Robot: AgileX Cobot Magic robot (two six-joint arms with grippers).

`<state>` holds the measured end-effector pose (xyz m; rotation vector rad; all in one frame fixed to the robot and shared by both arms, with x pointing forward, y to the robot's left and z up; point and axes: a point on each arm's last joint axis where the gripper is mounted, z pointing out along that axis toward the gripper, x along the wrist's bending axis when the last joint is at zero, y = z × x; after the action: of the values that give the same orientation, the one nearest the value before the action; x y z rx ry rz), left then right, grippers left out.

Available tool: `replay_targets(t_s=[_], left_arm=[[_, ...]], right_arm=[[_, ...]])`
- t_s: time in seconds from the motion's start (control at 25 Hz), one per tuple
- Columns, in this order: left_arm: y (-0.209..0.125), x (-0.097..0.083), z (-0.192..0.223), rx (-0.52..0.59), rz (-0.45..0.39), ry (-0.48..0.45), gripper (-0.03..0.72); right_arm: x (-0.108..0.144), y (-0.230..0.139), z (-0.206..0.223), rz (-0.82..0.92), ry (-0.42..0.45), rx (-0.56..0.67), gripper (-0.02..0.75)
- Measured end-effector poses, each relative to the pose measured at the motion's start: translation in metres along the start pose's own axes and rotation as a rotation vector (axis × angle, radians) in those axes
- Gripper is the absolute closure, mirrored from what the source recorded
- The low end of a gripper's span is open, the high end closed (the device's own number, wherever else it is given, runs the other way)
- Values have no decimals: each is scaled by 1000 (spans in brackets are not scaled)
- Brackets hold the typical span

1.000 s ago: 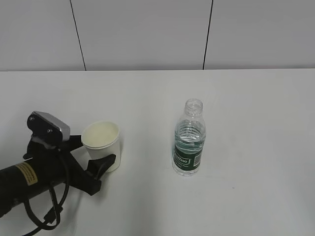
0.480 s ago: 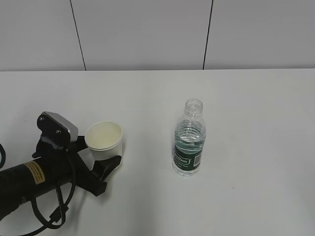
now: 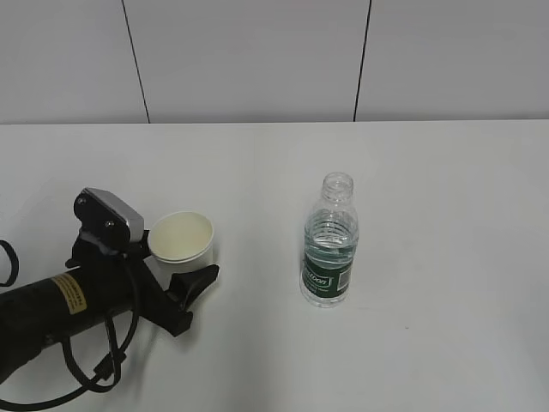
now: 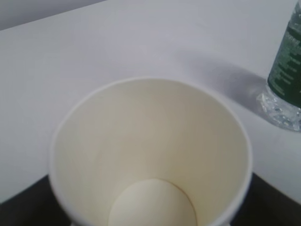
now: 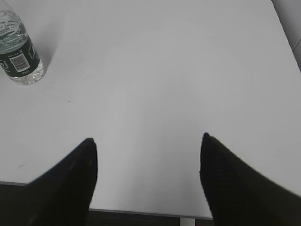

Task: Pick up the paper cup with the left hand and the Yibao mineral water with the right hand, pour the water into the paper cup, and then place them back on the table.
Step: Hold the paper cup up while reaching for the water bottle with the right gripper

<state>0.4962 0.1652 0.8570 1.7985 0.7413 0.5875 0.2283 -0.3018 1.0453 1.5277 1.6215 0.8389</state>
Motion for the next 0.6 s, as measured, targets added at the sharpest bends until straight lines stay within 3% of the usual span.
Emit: replay_targets(t_s=[0.44, 0.6], left_arm=[[0, 0, 0, 0, 2, -4, 194], [0, -4, 0, -1, 15, -45, 215]], right_arm=[[0, 0, 0, 0, 0, 0, 239], [0, 0, 0, 0, 0, 0, 239]])
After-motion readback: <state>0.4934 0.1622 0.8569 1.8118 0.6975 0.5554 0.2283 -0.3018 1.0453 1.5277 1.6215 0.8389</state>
